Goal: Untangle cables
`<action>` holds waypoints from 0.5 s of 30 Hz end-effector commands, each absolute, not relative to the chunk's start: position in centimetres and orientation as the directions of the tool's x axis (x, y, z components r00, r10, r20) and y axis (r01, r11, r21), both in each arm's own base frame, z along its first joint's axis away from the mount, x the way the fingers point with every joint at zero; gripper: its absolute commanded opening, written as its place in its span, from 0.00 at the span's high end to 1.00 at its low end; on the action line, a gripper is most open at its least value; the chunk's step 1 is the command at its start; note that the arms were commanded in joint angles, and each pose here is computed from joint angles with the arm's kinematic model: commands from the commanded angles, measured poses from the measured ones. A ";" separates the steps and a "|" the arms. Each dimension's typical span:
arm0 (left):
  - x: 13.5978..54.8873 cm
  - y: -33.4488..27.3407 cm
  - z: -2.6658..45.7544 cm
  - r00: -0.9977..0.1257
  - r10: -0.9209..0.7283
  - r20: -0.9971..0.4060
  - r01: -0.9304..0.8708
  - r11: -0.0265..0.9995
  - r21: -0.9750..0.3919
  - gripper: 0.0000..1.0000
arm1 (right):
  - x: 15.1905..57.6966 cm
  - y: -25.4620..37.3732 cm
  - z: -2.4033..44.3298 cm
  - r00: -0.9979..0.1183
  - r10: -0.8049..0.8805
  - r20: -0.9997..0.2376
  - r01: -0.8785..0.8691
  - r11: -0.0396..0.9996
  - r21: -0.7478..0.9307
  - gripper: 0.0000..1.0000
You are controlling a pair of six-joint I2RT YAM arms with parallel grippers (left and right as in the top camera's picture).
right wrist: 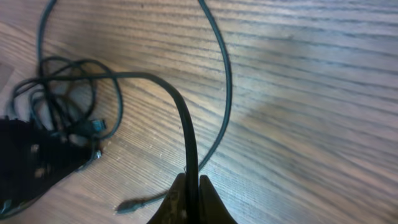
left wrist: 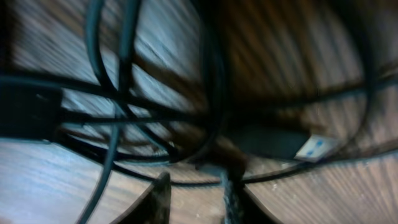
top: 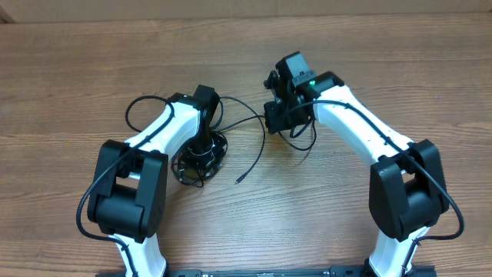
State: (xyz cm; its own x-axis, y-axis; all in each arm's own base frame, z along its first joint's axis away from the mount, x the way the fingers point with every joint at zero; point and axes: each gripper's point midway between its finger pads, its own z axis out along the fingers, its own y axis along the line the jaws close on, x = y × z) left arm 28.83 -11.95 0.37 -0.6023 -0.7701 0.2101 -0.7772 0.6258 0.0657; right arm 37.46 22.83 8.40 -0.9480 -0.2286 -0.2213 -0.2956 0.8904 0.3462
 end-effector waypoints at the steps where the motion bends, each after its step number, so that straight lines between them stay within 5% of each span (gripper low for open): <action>1: 27.3 -8.5 -1.3 -0.587 -0.805 0.084 -0.782 0.591 0.196 0.89 | 40.6 20.6 12.3 -0.945 -0.145 -0.295 -0.249 0.901 0.356 0.96; 9: 28.2 -3.9 -1.0 -0.768 -0.638 -0.051 -0.620 0.723 0.305 0.96 | 46.5 6.5 21.2 -0.891 0.218 -0.398 0.078 0.937 0.339 0.96; 15: 28.7 0.4 -0.1 -0.809 -0.574 -0.126 -0.569 0.711 0.413 0.96 | 44.9 -6.3 22.3 -0.781 0.508 -0.363 0.432 0.860 0.273 0.96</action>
State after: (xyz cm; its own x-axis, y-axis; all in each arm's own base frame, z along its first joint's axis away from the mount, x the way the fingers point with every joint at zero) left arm 28.71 -3.54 -0.18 -0.7547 -0.6540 -0.0522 -0.6397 0.7158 0.2802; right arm 45.76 -1.57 19.96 -0.8651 0.3912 -0.3139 0.2956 0.9033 0.3110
